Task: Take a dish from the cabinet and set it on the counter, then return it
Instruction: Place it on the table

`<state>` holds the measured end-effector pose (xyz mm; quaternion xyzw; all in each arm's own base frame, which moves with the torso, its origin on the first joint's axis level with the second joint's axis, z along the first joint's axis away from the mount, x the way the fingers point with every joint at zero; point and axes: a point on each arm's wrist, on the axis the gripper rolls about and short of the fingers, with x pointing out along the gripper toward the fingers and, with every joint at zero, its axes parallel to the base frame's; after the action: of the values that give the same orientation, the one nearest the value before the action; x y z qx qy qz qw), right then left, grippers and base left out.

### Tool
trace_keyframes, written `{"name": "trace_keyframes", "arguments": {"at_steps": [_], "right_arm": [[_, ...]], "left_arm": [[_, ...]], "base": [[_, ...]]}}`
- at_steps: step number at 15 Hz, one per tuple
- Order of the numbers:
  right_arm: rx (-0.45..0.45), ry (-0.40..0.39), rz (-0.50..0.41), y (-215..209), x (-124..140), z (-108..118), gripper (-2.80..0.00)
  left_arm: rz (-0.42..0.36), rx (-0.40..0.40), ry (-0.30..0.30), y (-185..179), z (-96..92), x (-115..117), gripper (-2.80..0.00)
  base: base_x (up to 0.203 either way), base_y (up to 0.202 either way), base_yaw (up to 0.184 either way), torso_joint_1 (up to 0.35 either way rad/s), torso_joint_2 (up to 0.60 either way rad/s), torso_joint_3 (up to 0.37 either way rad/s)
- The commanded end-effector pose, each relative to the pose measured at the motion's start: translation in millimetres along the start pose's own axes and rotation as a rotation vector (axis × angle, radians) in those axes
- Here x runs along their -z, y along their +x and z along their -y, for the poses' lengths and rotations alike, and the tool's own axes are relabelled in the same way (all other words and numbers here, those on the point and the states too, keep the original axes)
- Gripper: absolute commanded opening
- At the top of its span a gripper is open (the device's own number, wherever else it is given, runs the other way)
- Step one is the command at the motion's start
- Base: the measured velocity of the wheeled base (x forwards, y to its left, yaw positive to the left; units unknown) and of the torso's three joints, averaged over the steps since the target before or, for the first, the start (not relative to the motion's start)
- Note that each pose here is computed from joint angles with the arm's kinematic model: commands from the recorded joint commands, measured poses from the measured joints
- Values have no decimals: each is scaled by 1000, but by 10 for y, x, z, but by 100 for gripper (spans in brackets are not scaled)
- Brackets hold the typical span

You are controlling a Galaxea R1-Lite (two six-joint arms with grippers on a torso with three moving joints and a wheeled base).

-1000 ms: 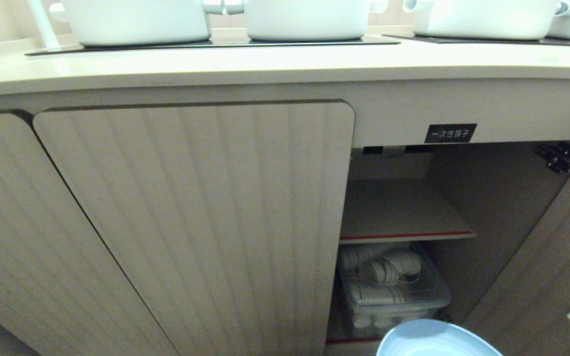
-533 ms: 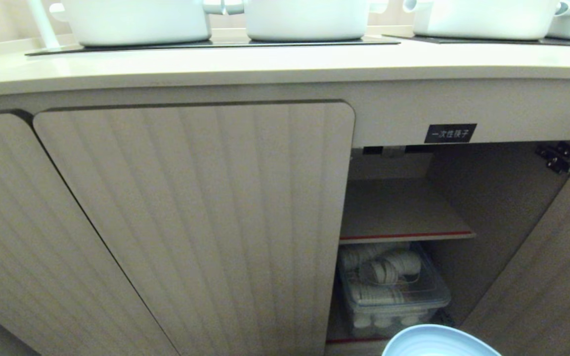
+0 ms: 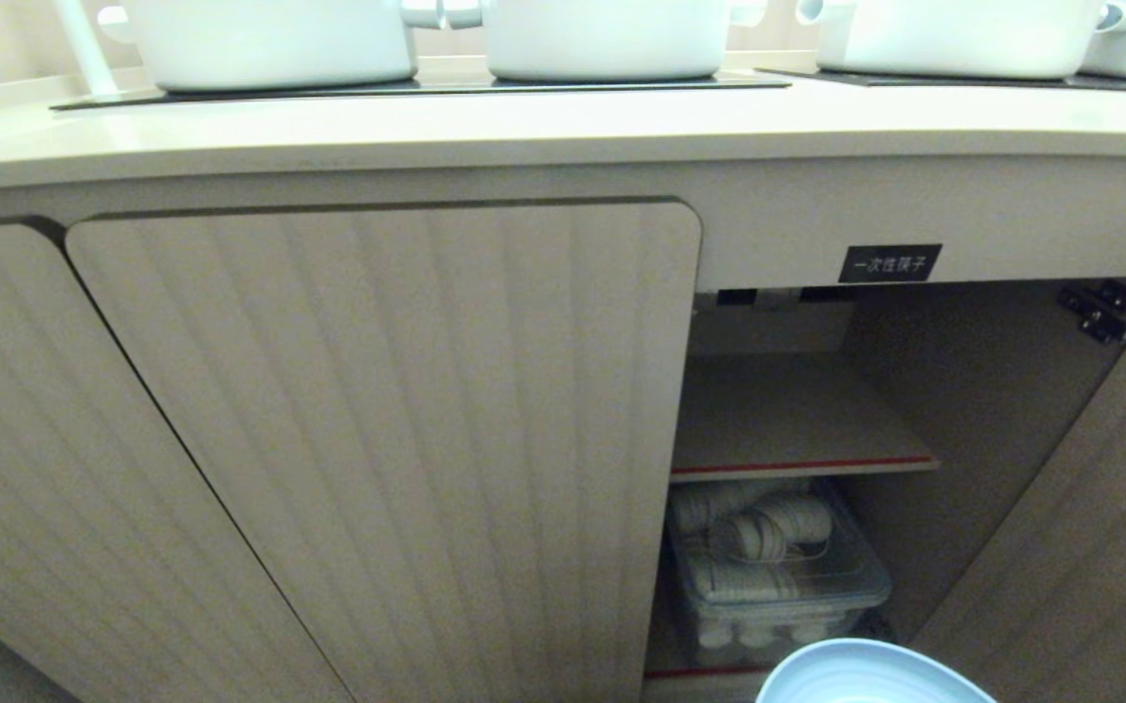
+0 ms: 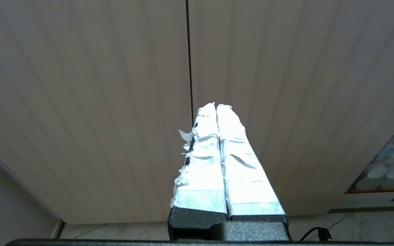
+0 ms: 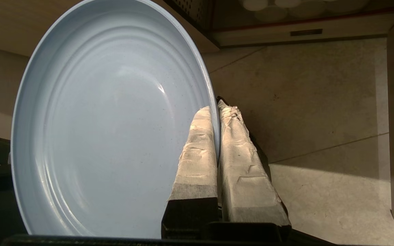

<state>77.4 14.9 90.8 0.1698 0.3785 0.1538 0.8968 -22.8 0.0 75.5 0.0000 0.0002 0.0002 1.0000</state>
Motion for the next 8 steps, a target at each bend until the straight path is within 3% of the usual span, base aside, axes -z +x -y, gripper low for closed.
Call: {"name": "trace_keyframes", "arguments": {"at_steps": [1,8], "right_arm": [[-2,2,-3,4,1,1,-280],[17,3,0,3,0,5,-280]], "left_arm": [[0,-1,0,0,0,0,-280],[0,-1,0,0,0,0,-280]], "base": [[0,0,0,0,0,0],[0,0,0,0,0,0]]}}
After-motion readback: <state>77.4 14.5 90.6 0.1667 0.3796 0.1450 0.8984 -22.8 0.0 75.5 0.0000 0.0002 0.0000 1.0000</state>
